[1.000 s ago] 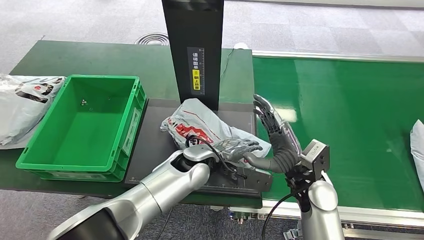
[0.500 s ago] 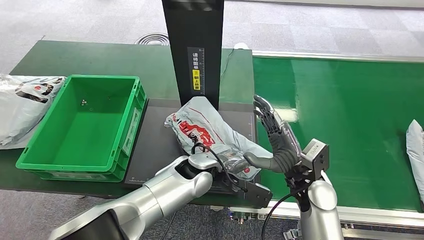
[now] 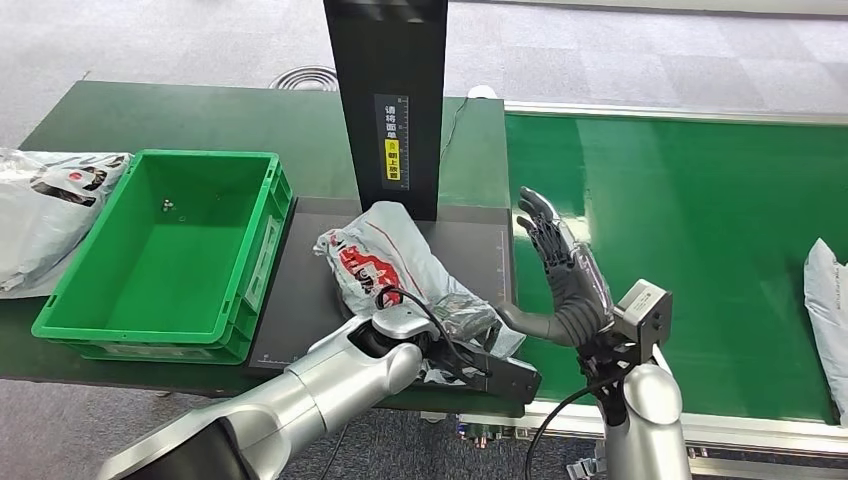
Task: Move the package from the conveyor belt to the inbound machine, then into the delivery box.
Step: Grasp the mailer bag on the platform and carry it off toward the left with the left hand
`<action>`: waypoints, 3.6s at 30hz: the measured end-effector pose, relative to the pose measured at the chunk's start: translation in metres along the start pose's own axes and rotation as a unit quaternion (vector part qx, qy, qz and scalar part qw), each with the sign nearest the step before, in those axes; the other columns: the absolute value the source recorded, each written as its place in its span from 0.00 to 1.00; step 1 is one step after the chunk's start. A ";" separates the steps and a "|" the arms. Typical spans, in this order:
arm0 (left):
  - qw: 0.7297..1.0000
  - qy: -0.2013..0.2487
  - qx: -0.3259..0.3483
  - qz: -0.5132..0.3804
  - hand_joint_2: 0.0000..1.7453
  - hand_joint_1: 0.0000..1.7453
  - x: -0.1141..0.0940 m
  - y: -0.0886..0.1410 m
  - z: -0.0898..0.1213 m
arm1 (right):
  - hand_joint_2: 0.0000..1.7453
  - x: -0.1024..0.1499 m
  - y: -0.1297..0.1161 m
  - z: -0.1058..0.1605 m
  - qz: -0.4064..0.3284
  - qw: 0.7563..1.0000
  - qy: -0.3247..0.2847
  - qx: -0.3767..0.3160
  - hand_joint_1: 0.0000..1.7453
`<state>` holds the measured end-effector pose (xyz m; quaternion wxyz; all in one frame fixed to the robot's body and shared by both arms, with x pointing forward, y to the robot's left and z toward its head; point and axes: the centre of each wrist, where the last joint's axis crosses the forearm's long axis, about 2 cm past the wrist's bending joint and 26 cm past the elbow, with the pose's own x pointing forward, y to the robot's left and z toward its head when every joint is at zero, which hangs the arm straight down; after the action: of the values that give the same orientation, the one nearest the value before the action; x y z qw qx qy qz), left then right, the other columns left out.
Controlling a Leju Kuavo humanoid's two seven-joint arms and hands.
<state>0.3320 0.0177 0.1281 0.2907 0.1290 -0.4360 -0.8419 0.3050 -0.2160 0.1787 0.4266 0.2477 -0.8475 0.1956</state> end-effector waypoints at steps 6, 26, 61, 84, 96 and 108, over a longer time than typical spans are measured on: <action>1.000 0.012 0.019 -0.005 1.00 1.00 -0.001 -0.001 0.000 | 1.00 0.002 0.000 0.002 0.001 1.000 -0.002 -0.002 0.00; 0.981 0.017 0.192 -0.002 1.00 0.01 -0.024 0.007 0.006 | 1.00 0.011 0.000 0.005 0.001 1.000 -0.009 -0.009 0.00; 0.966 0.078 0.102 0.223 1.00 0.00 -0.129 -0.003 0.049 | 1.00 0.007 0.001 0.023 0.008 0.999 0.010 -0.036 0.00; 0.968 0.118 0.042 0.219 1.00 1.00 -0.134 -0.016 0.050 | 1.00 0.003 0.001 0.023 0.005 0.999 0.018 -0.035 0.00; 0.968 0.107 0.039 0.223 1.00 1.00 -0.130 -0.022 0.048 | 1.00 -0.001 0.000 0.021 0.001 0.999 0.024 -0.034 0.00; 0.968 0.104 0.039 0.226 1.00 1.00 -0.128 -0.028 0.047 | 1.00 -0.003 0.000 0.022 -0.002 0.999 0.027 -0.035 0.00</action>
<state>0.4014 0.1382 0.1277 0.5114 0.1250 -0.4542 -0.7187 0.2925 -0.2274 0.1639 0.4577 0.2289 -0.8418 0.1717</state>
